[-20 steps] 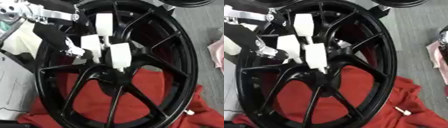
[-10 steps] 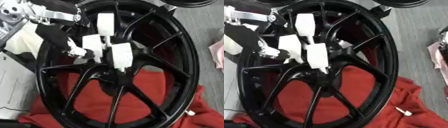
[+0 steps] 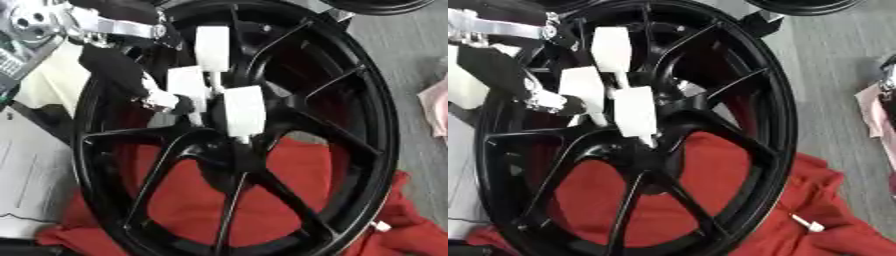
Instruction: Pull the pin out of the wheel hub.
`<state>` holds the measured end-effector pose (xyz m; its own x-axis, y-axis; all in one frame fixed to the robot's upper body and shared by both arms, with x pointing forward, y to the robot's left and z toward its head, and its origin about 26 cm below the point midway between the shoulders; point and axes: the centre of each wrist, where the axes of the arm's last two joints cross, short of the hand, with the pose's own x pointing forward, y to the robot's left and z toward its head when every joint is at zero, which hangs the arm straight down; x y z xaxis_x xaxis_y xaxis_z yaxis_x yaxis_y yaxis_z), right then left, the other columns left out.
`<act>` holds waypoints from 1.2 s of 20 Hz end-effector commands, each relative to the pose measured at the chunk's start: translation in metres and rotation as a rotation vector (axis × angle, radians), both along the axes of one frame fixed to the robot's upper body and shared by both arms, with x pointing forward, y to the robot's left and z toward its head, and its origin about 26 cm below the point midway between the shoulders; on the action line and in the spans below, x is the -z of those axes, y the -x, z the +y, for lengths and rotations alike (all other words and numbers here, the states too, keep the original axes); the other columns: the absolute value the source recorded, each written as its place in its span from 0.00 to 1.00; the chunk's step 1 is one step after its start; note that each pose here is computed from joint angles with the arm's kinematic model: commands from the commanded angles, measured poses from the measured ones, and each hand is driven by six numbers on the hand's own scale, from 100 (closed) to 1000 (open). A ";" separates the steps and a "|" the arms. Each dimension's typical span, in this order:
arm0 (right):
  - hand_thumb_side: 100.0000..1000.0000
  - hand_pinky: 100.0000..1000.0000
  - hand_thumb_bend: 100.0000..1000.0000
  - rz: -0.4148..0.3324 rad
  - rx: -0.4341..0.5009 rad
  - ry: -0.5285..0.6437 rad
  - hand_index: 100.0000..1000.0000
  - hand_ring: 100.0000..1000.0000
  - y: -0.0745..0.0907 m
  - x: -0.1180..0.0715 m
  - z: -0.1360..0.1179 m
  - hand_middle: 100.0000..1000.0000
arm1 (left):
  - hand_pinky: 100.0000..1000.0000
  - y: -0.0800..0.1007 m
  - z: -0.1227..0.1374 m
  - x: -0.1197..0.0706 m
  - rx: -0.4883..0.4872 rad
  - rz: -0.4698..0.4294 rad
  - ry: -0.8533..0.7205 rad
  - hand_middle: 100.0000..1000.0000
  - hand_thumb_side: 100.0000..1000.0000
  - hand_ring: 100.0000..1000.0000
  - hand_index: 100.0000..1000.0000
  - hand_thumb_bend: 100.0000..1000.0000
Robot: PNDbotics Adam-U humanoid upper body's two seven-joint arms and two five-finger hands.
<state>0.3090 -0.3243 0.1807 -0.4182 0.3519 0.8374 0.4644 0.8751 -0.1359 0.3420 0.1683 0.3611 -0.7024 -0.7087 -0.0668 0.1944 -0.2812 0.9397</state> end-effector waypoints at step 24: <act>0.47 0.80 0.00 -0.009 0.023 -0.003 0.83 0.74 0.002 -0.002 -0.005 0.66 | 0.53 0.022 0.012 -0.024 0.015 0.020 0.215 0.17 0.12 0.34 0.35 0.00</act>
